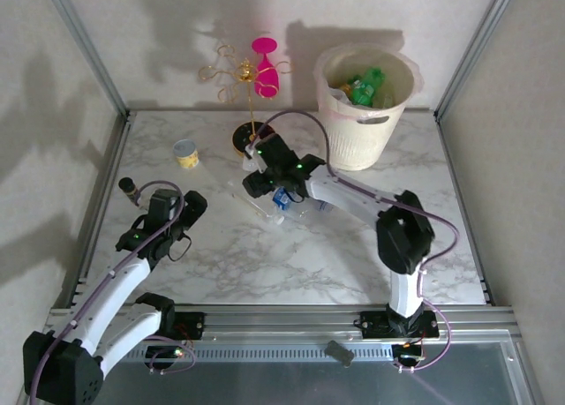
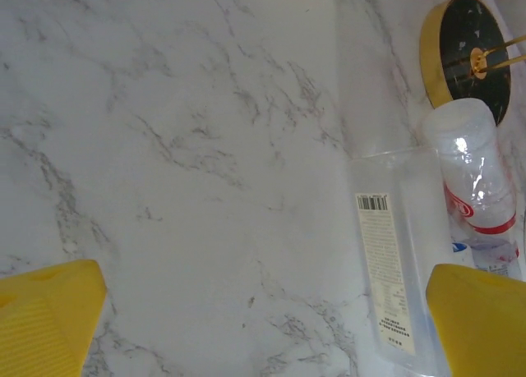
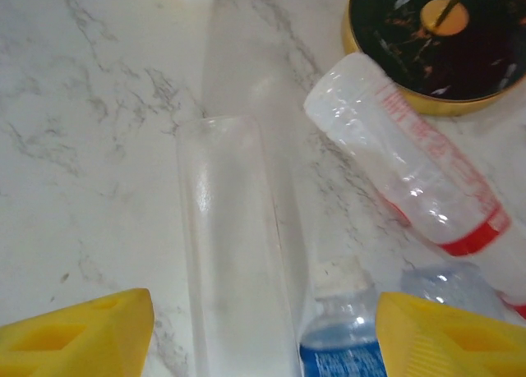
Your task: Put the plastic bottles in the bin
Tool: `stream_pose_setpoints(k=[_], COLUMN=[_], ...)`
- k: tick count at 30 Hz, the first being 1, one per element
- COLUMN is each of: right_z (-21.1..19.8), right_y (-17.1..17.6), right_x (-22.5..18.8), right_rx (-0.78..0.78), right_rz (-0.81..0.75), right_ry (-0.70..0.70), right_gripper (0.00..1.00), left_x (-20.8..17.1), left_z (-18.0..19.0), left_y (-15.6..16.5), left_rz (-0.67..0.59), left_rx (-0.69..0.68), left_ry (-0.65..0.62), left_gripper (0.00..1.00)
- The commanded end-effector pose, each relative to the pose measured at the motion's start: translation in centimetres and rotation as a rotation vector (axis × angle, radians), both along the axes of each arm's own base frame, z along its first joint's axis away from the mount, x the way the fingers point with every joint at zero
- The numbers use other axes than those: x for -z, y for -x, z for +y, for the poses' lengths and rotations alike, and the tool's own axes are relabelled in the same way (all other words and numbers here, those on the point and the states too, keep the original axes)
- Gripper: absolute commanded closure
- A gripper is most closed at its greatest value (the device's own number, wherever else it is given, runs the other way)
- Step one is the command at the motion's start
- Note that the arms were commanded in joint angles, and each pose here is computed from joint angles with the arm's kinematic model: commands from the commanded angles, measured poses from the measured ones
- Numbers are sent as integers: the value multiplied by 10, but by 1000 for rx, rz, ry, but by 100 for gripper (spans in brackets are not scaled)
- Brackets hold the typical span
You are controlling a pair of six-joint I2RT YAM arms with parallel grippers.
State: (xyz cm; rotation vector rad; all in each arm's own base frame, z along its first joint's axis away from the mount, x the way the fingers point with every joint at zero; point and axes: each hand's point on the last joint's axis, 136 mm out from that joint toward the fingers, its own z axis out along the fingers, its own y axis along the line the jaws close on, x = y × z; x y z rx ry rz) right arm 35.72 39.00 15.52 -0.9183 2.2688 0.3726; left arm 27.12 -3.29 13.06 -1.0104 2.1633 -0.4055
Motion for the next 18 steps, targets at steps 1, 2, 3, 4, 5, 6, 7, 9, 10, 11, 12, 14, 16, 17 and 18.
stream_pose_setpoints(k=[1, 2, 3, 4, 5, 6, 7, 9, 10, 11, 12, 14, 16, 17, 18], right_z=[14, 18, 22, 26, 29, 32, 34, 40, 43, 46, 48, 50, 52, 53, 54], right_y=[-10, -14, -18, -20, -24, -26, -28, -30, -30, -29, -27, -23, -16, -13, -10], right_x=[10, 16, 23, 27, 34, 41, 46, 56, 59, 66, 71, 79, 88, 92, 97], right_rx=[-13, -15, -17, -16, -18, -21, -23, -30, -37, -44, -49, -59, -71, -77, -81], right_rz=[6, 16, 24, 30, 41, 50, 58, 75, 85, 104, 119, 139, 153, 163, 169], right_ry=[31, 40, 51, 59, 73, 85, 93, 99, 97, 98, 100, 105, 113, 118, 123], right_gripper=[28, 27, 27, 27, 27, 27, 27, 27, 27, 27, 27, 27, 27, 27, 28], left_x=[-1, -4, -6, -8, -10, -12, -14, -16, -17, -16, -17, -16, -15, -14, -14], left_z=[5, 3, 1, 0, -2, -4, -5, -7, -7, -6, -7, -7, -7, -7, -8], left_y=[5, 4, 3, 2, 1, 0, -2, -3, -3, -3, -4, -4, -4, -4, -4], left_rz=[-11, -27, -37, -46, -53, -60, -65, -68, -71, -71, -73, -73, -74, -74, -75], left_rx=[-26, -13, 2, 11, 20, 35, 44, 55, 57, 55, 59, 63, 63, 65, 67], left_ry=[11, 16, 18, 20, 23, 25, 25, 24, 23, 20, 19, 16, 15, 14, 16], left_gripper=[0, 0, 0, 0, 0, 0, 0, 0, 0, 0, 0, 0, 0, 0, 0])
